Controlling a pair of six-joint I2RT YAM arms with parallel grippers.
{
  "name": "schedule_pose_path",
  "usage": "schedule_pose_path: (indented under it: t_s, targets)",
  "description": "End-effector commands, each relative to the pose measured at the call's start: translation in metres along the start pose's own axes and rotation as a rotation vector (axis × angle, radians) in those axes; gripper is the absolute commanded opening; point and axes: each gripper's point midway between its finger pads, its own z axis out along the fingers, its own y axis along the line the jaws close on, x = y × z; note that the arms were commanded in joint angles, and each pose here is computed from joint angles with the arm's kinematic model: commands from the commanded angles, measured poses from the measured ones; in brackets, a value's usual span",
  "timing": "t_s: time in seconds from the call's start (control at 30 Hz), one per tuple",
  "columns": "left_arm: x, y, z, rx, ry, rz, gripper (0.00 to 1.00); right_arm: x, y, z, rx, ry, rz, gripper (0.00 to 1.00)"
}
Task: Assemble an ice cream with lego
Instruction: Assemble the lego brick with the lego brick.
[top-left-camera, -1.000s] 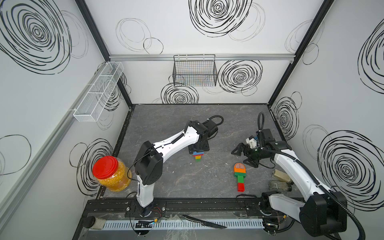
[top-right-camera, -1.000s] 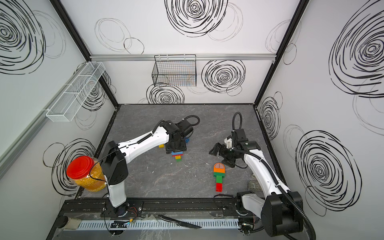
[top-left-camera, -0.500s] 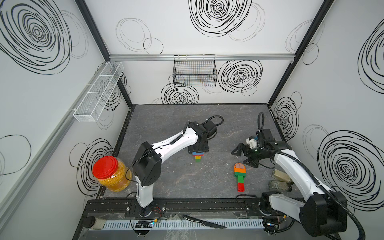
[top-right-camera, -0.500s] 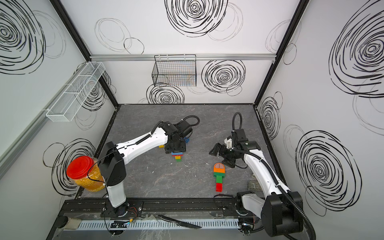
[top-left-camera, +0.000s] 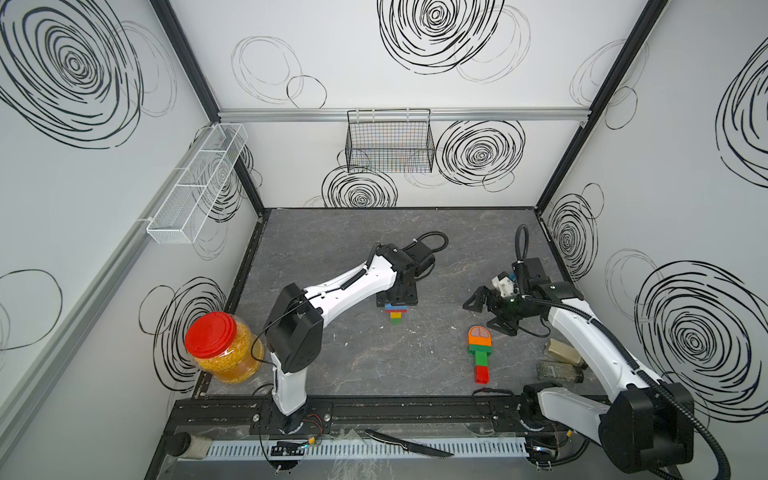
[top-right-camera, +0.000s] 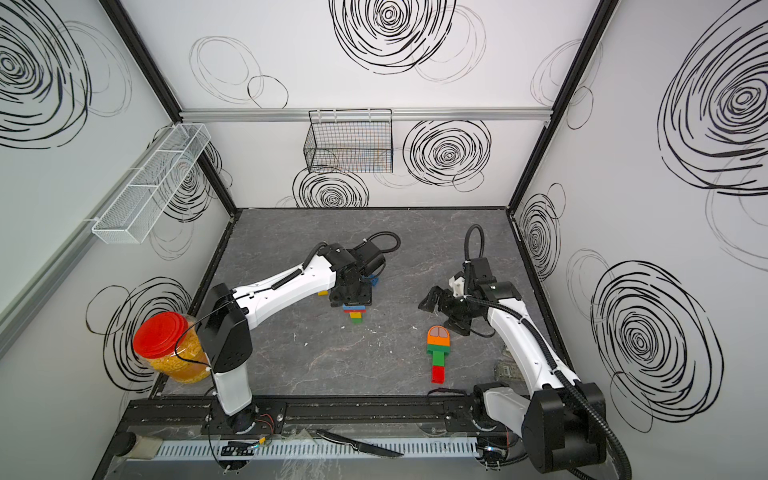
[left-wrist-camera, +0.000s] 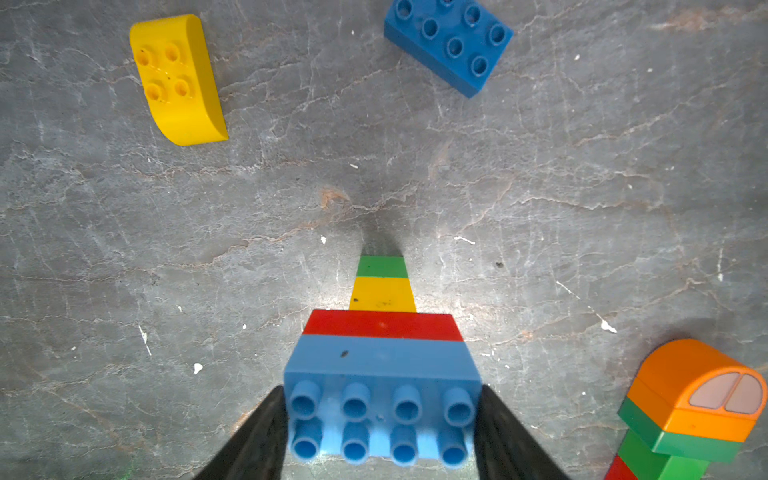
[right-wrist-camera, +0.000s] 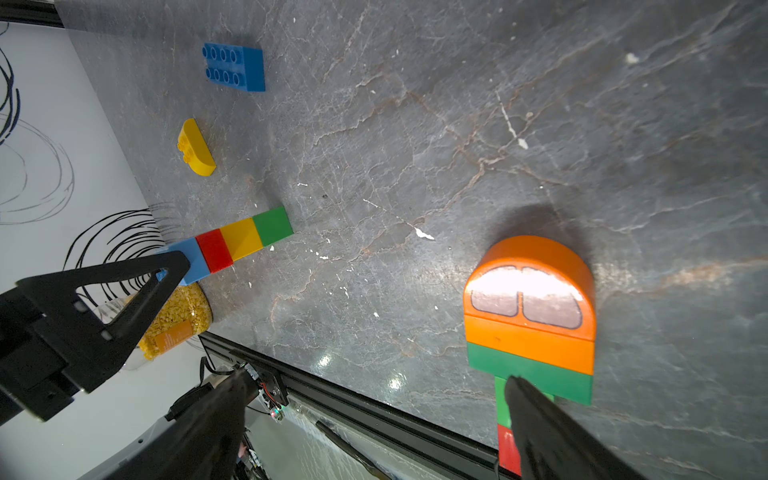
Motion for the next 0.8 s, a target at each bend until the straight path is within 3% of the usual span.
schedule_pose_path:
  t_s: [0.0,0.77]
  targets:
    - [0.051,0.027,0.06,-0.166,0.228,0.048,0.39,-0.002,0.001,-0.003,0.011,-0.002,0.002,1.0]
    - [0.025,0.023,0.03,-0.122,0.124,0.0,0.59,-0.006,0.006,-0.01,0.015,-0.019,-0.006,1.0]
